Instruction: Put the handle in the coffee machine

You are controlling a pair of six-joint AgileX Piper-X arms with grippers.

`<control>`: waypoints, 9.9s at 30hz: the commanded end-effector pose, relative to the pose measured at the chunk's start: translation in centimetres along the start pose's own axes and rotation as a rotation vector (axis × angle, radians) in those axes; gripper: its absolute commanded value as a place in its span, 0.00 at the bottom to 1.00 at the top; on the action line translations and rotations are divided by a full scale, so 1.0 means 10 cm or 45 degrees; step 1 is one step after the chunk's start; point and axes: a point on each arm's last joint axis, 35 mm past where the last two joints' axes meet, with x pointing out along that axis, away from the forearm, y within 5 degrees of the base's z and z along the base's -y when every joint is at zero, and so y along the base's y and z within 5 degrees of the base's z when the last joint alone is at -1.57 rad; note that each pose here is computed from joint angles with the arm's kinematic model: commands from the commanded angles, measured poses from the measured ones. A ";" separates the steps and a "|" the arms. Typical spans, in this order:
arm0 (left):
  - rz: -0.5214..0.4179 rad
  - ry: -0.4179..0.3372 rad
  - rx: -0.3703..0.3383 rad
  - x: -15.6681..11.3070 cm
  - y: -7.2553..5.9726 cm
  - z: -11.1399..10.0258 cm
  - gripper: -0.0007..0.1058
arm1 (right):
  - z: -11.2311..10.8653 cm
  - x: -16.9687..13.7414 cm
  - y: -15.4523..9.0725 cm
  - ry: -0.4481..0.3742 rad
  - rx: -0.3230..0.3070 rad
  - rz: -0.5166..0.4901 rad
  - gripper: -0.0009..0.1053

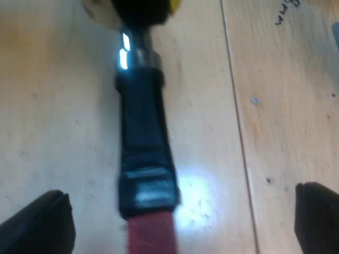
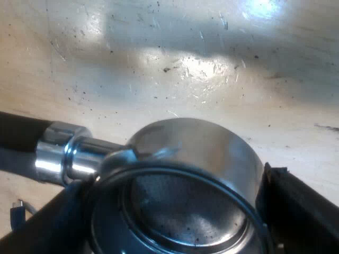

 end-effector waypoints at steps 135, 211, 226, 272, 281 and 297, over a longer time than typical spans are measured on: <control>0.359 -0.470 -0.596 -0.39 0.61 -0.75 0.01 | -0.48 0.11 0.95 -1.252 -0.415 -0.808 0.55; 0.479 -0.494 -0.515 -0.48 1.27 -0.69 0.01 | 0.59 1.00 1.07 -1.673 -0.389 -0.897 0.52; 0.485 -0.498 -0.508 -0.53 1.28 -0.65 0.01 | 0.59 1.00 1.06 -1.677 -0.363 -0.929 0.52; 0.497 -0.567 -0.416 -0.72 1.34 -0.50 0.01 | 0.59 1.00 1.06 -1.679 -0.344 -0.952 0.52; 0.557 -0.609 -0.343 -0.88 1.41 -0.36 0.01 | 0.59 1.00 1.05 -1.677 -0.346 -0.953 0.52; 0.356 -0.695 -0.437 -0.93 1.33 -0.29 0.01 | 0.60 1.00 1.04 -1.651 -0.391 -1.003 0.52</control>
